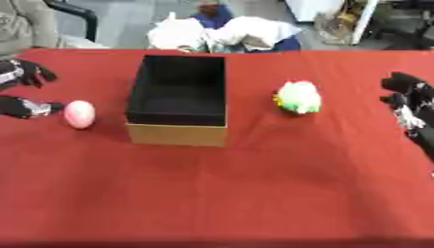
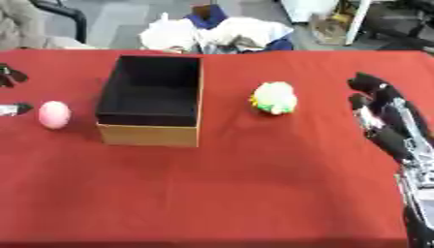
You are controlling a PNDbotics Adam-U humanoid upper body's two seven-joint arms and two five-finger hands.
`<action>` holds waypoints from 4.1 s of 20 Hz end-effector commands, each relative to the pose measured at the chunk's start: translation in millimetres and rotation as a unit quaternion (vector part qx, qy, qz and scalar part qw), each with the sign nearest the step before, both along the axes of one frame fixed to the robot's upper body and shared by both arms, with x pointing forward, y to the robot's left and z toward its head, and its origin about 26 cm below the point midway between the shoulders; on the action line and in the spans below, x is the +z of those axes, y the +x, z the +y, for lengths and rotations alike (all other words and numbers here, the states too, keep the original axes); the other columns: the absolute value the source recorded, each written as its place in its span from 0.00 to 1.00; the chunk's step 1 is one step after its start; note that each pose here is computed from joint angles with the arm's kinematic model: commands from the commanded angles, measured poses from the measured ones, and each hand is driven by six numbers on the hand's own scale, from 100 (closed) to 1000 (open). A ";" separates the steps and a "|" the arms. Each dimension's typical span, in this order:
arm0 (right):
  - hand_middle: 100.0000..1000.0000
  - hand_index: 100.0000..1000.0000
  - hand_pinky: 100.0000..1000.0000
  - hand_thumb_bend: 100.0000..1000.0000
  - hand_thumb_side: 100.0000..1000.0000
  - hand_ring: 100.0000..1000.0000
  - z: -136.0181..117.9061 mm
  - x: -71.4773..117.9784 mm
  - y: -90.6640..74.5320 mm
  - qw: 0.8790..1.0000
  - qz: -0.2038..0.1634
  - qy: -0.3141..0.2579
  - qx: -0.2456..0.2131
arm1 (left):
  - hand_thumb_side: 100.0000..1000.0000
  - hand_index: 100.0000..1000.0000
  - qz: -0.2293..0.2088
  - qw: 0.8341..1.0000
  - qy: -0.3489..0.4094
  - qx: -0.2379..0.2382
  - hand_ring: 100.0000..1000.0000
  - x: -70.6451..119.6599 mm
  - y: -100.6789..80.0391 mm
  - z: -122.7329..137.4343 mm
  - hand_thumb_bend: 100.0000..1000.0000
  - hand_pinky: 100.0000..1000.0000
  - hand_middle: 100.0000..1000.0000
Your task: Pick up objects on the table and place them in the box.
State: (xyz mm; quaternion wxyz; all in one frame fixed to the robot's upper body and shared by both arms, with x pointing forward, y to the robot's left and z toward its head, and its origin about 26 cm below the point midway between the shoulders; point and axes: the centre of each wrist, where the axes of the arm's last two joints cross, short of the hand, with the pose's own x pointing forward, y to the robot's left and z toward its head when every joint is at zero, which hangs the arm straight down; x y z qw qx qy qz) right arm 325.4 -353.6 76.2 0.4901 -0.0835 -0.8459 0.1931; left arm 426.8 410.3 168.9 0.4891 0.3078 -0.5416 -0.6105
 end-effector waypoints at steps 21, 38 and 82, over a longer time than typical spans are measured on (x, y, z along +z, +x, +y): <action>0.77 0.89 0.79 0.00 0.50 0.88 -4.3 6.9 0.7 1.000 -0.007 -0.004 0.002 | 0.50 0.81 0.008 0.997 0.067 0.031 0.63 -23.3 35.3 -26.8 0.46 0.69 0.64; 0.77 0.89 0.79 0.00 0.52 0.88 -4.2 5.7 0.4 1.000 -0.006 -0.002 0.002 | 0.10 0.45 -0.022 0.993 0.103 0.060 0.31 -34.8 33.4 -22.3 0.32 0.42 0.29; 0.77 0.89 0.79 0.00 0.52 0.88 1.8 8.9 5.9 1.000 -0.010 -0.005 0.020 | 0.62 0.78 -0.078 0.979 0.027 -0.189 0.62 -0.5 53.3 -168.7 0.39 0.62 0.63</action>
